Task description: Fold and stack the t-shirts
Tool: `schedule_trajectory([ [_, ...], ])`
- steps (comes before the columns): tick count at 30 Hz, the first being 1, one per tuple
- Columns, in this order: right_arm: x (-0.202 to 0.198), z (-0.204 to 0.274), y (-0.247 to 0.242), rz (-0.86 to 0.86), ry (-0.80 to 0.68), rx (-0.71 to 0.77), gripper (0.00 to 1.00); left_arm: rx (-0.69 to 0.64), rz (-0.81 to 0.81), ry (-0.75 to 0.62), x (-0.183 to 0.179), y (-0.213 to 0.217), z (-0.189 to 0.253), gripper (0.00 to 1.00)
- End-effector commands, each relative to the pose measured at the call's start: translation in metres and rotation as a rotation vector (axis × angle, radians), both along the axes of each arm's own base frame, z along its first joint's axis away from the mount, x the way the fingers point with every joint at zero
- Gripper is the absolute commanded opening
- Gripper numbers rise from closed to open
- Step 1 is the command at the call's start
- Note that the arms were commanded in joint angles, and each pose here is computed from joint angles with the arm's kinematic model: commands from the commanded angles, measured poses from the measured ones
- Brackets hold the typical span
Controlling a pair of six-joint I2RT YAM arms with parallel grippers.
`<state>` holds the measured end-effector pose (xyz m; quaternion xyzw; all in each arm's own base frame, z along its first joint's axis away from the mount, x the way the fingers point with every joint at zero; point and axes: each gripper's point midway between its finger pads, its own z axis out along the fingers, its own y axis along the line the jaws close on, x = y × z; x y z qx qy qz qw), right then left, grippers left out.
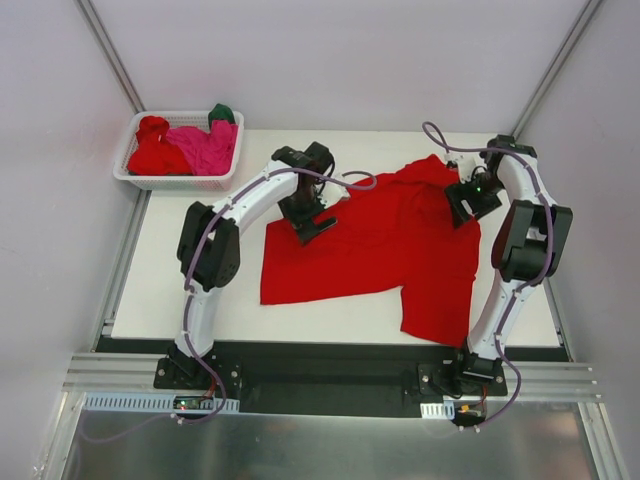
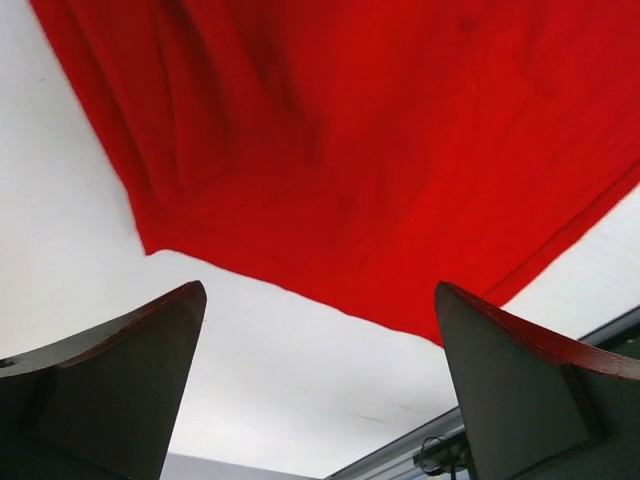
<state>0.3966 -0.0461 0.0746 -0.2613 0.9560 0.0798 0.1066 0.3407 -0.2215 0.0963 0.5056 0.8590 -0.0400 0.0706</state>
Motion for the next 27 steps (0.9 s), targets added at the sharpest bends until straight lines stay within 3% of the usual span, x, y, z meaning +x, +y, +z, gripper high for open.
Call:
schedule_trajectory([
  [1, -0.012, 0.030, 0.010, 0.022, -0.031, 0.026, 0.80, -0.065, 0.016, 0.110, -0.016, -0.014, -0.004, 0.99],
  [14, -0.027, 0.041, 0.012, 0.048, -0.018, 0.029, 0.80, -0.005, 0.048, 0.125, -0.001, -0.016, -0.040, 0.99],
  [27, -0.038, 0.036, 0.016, 0.045, 0.008, 0.051, 0.80, 0.062, 0.085, 0.058, 0.018, -0.003, -0.054, 0.91],
])
